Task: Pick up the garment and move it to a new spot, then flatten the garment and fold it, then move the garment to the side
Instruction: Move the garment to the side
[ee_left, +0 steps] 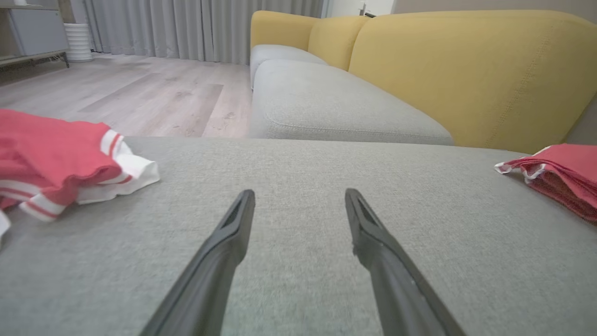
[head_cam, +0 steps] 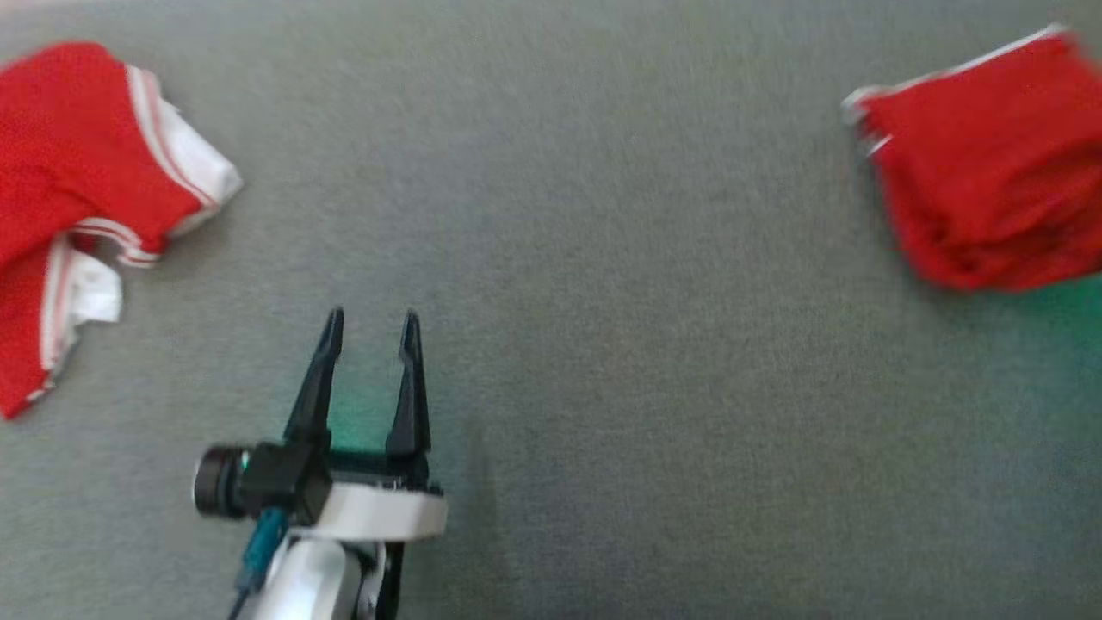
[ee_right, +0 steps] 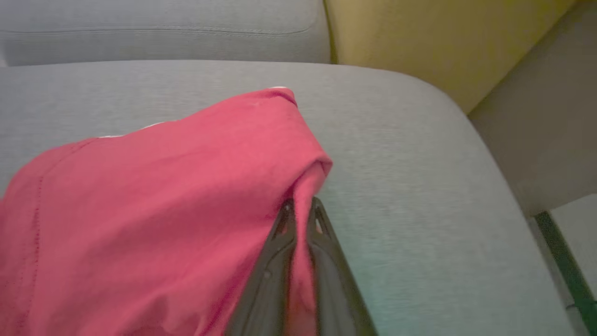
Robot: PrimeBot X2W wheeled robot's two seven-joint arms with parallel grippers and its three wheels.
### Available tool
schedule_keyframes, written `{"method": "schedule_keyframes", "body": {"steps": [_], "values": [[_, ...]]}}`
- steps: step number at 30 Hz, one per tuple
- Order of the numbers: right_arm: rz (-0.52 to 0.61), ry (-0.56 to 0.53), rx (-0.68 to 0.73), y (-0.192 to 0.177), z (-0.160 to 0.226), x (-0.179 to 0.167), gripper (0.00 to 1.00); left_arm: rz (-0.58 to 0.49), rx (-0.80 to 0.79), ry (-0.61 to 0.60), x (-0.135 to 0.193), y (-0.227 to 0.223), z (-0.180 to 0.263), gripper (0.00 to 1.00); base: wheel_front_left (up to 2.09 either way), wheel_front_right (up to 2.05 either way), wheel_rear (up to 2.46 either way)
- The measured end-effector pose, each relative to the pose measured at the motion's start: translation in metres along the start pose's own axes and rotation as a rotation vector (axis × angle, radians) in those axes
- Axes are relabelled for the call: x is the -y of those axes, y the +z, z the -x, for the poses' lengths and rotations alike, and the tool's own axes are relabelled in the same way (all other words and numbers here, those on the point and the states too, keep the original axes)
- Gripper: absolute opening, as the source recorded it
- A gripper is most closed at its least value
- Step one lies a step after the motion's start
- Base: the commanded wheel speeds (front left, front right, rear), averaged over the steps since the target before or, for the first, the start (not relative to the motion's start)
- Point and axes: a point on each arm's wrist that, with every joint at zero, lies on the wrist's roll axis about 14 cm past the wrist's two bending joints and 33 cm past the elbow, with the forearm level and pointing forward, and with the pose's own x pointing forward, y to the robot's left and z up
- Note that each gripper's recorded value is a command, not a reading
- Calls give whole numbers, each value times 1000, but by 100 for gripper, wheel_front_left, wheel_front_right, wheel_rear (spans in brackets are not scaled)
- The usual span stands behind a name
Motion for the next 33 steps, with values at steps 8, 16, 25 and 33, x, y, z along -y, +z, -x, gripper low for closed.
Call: {"method": "schedule_keyframes", "body": {"steps": [8, 16, 25, 33], "values": [[39, -195, -67, -12, -5, 84, 0, 12, -34, -65, 11, -23, -43, 100, 0, 0, 0], [107, -308, -8, -1, 4, 119, 100, 17, -46, -79, 13, -29, -47, 100, 0, 0, 0], [-42, -98, 29, -36, -7, 4, 100, 10, 5, -52, 11, 0, -23, 100, 0, 0, 0], [-146, 162, 113, -47, 25, -125, 100, -12, 26, 27, -2, 13, 30, 100, 0, 0, 0]]}}
